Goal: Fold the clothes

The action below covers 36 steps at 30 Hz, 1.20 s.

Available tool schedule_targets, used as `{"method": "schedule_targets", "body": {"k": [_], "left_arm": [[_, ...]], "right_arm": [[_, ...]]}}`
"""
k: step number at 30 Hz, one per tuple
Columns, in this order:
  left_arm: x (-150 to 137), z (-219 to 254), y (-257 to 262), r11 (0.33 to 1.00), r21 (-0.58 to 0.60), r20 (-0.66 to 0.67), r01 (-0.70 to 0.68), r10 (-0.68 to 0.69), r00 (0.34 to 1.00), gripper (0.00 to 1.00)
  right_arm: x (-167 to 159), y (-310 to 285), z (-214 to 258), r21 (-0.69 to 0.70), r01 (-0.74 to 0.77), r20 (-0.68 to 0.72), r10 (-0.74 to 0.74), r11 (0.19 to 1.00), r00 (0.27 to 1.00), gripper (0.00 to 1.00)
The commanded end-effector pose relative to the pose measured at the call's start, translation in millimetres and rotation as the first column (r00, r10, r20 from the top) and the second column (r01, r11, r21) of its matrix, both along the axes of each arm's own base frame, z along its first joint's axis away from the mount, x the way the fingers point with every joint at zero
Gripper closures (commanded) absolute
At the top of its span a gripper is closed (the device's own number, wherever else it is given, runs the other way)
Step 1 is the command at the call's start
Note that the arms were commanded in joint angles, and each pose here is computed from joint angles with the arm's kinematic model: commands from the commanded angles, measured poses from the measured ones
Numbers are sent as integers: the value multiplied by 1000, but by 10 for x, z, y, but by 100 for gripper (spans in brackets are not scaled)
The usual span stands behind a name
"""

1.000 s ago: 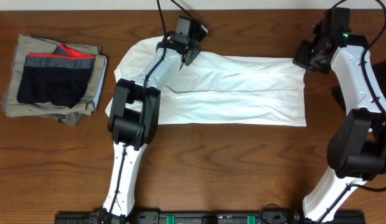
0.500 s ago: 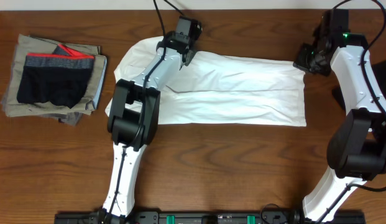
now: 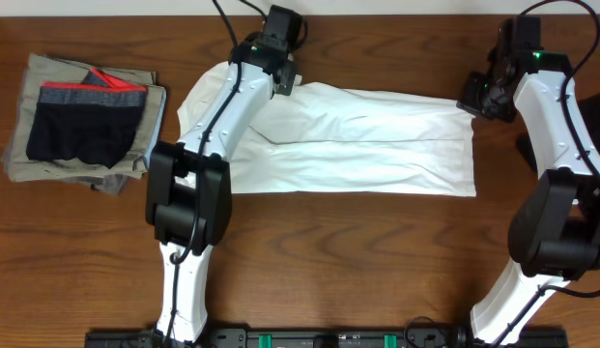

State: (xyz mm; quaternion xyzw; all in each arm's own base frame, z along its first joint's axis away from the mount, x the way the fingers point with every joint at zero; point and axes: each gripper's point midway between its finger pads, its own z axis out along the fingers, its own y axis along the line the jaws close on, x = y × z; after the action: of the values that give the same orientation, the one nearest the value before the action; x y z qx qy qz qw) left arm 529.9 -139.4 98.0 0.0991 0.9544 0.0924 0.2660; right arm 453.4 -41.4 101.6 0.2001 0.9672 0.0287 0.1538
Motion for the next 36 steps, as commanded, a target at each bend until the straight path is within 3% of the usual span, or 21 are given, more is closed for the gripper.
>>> {"method": "schedule_targets", "body": {"k": [1,3,7,8,9,10,11,14,24,31,36], "left_arm": [[-97,137,55,993,-45,0,-108,108,994,81],[-187,91,88,990,-39,-38,-133,131,991,87],[-239,68,104,989,-35,-59,-144,142,988,87],[-229,72,97,989,-38,-56,-141,139,989,68],[-205,76,59,992,-49,-52,-118,115,992,42],[-184,79,-8,996,-63,-53,-67,63,997,28],[-164,77,-122,996,-82,-57,30,-34,998,19],[-133,82,-405,951,-102,-44,293,-298,953,8],[229,-97,-519,924,-12,58,382,-381,923,11],[345,-408,-464,912,70,37,405,-408,912,12],[483,-503,-446,915,99,73,391,-399,914,23]], "right_arm": [[-14,2,59,-10,20,3,-20,1000,1000,99],[-38,7,48,-9,22,-7,-22,1000,1000,99],[-50,13,33,-8,21,-13,-21,1000,1000,99],[-50,16,32,-7,20,-13,-20,1000,1000,99],[-51,17,32,-7,20,-13,-20,1000,1000,99],[-50,16,32,-7,20,-13,-20,1000,1000,99],[-47,16,33,-7,20,-11,-20,1000,1000,99],[-29,16,39,-8,19,-4,-19,1000,1000,99],[-19,40,40,-2,14,0,-14,1000,1000,99],[-18,40,41,-2,14,0,-14,1000,1000,99],[-13,40,43,-2,13,2,-13,1000,1000,99]]}}
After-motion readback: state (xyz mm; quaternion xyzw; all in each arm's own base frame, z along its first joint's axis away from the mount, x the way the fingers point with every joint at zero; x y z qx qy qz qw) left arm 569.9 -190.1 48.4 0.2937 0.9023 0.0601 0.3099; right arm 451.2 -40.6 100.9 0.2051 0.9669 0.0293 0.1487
